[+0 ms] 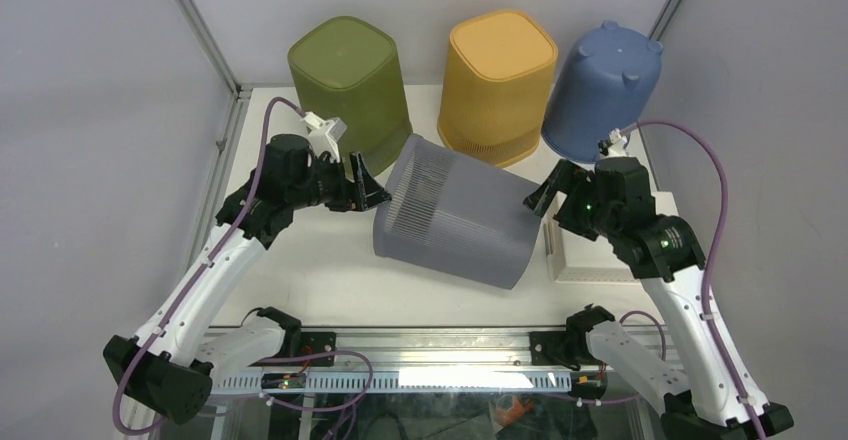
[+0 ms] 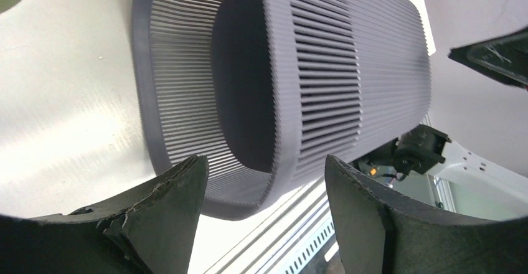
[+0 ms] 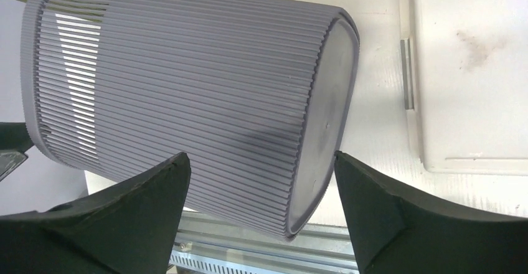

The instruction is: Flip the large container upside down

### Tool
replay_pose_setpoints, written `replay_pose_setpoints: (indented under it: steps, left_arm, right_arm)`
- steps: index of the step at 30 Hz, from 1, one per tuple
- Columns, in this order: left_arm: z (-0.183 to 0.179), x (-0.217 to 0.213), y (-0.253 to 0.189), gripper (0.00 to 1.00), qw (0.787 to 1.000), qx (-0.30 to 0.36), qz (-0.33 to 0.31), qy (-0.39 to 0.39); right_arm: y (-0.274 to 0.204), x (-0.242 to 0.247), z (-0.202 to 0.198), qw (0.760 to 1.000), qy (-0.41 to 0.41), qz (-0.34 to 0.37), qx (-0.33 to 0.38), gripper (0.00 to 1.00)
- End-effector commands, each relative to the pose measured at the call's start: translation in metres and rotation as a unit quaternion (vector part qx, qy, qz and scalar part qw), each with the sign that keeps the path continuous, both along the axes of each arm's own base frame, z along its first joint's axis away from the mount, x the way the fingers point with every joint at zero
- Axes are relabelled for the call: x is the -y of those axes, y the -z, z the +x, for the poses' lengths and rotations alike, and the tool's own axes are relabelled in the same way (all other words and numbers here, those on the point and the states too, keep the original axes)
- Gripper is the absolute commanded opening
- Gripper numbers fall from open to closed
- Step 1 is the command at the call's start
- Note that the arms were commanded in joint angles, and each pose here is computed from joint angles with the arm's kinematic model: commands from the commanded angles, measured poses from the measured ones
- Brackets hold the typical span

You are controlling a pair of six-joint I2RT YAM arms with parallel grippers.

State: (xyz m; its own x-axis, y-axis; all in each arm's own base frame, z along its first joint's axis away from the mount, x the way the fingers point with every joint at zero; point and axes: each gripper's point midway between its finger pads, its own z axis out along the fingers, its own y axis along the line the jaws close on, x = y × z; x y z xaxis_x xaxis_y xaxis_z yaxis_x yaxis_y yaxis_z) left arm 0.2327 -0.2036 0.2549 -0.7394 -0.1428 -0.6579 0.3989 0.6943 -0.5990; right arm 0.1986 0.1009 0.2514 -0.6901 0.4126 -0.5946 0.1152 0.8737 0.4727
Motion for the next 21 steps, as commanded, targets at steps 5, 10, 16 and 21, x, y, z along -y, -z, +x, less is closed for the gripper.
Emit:
replay_pose_setpoints:
  steps: [5,10,16,21]
  left_arm:
    - [0.03,0.002,-0.01,0.64,0.999,0.027,0.03,-0.027]
    - [0.04,0.005,-0.008,0.53,0.998,0.031,0.039,-0.043]
    - [0.041,0.004,-0.009,0.4,0.998,0.036,0.039,-0.044]
    - [0.039,0.007,0.007,0.37,0.998,0.018,0.043,-0.033]
  right_arm:
    - [0.01,-0.012,-0.008,0.997,0.013,0.074,0.008,0.76]
    - [0.02,-0.028,-0.005,0.994,-0.003,0.111,-0.001,0.66]
    - [0.009,-0.035,-0.002,0.99,-0.017,0.137,0.026,0.48]
    - [-0.013,-0.034,0.0,0.988,-0.024,0.137,0.06,0.29]
